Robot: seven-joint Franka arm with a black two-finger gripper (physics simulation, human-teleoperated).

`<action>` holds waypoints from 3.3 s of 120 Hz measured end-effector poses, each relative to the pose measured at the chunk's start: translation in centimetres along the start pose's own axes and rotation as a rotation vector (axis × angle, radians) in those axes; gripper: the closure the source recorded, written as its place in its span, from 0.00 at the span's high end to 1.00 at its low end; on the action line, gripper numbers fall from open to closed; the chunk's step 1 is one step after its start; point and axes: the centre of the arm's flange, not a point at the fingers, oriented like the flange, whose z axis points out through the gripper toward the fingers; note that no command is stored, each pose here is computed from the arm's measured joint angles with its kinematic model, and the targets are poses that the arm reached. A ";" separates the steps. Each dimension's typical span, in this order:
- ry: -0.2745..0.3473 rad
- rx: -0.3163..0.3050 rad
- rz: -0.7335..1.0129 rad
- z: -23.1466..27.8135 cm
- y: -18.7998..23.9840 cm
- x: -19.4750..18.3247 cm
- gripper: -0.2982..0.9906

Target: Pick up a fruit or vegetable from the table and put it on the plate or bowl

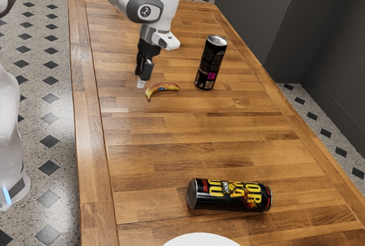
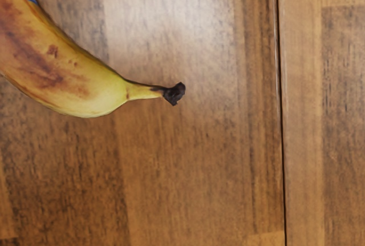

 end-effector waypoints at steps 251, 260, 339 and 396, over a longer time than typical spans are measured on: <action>0.101 0.076 -0.132 4.9 -6.6 8.4 0.72; 0.103 0.076 -0.135 4.9 -6.7 8.4 0.70; 0.108 0.087 -0.144 5.4 -7.0 8.8 0.58; 0.099 0.091 -0.144 5.7 -7.0 8.7 0.58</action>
